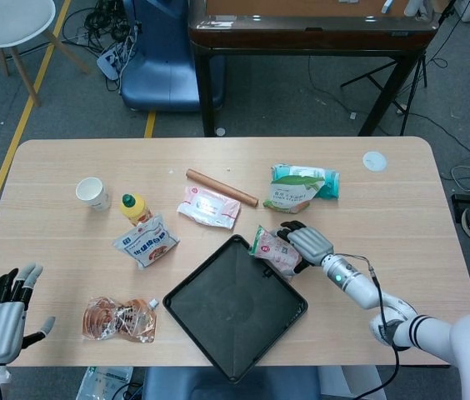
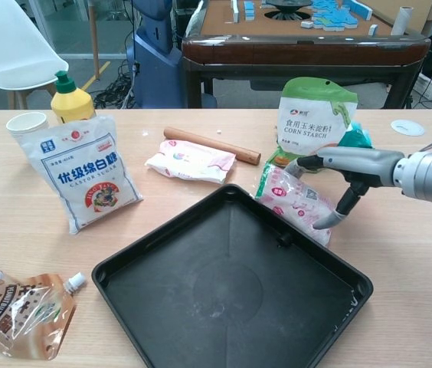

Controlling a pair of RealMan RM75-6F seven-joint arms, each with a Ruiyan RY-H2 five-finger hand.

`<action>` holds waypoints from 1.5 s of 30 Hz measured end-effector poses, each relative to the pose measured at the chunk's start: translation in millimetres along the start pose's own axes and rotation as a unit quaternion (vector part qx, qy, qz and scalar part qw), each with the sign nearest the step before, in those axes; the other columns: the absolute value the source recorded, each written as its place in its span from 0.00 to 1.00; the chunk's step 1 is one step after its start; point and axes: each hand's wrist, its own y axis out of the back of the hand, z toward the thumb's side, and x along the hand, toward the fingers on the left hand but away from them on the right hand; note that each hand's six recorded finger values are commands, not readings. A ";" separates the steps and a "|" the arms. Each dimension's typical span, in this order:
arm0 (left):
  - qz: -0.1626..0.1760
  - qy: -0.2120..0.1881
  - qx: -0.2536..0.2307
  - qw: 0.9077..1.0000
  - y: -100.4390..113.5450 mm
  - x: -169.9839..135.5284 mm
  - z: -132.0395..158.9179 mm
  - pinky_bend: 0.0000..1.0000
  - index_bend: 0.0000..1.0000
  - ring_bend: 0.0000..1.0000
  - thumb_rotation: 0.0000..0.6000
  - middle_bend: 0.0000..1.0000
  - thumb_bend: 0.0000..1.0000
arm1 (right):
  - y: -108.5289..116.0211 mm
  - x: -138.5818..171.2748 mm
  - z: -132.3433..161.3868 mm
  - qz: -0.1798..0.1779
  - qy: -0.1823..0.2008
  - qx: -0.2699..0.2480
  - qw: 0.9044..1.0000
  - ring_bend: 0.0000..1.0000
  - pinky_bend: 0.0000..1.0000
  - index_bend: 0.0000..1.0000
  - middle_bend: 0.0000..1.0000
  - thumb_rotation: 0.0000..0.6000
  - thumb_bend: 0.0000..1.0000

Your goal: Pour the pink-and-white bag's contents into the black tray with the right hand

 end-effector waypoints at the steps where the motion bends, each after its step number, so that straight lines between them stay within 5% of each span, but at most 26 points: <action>1: 0.000 0.000 0.000 1.000 0.1 0.0 0.3 0.04 0.10 0.01 1.00 0.10 0.20 | 1.2 -1.3 1.8 0.001 0.003 0.002 1.000 0.09 0.07 0.17 0.22 1.00 0.00; 29: -0.002 0.003 -0.004 1.000 -1.8 -1.0 -4.1 0.04 0.10 0.01 1.00 0.10 0.20 | -11.2 -8.9 -12.7 -0.005 -0.036 0.003 0.999 0.09 0.07 0.16 0.24 1.00 0.02; 38: -0.002 0.003 -0.010 1.000 -1.8 -1.9 -4.6 0.04 0.10 0.01 1.00 0.10 0.20 | -12.0 -14.9 -15.9 -0.006 -0.046 0.013 0.999 0.23 0.08 0.37 0.39 1.00 0.28; 45: -0.004 0.005 -0.011 1.000 -2.3 -2.1 -5.5 0.04 0.10 0.01 1.00 0.10 0.20 | -5.0 -15.1 -17.8 -0.024 -0.046 0.014 0.999 0.41 0.26 0.53 0.53 1.00 0.45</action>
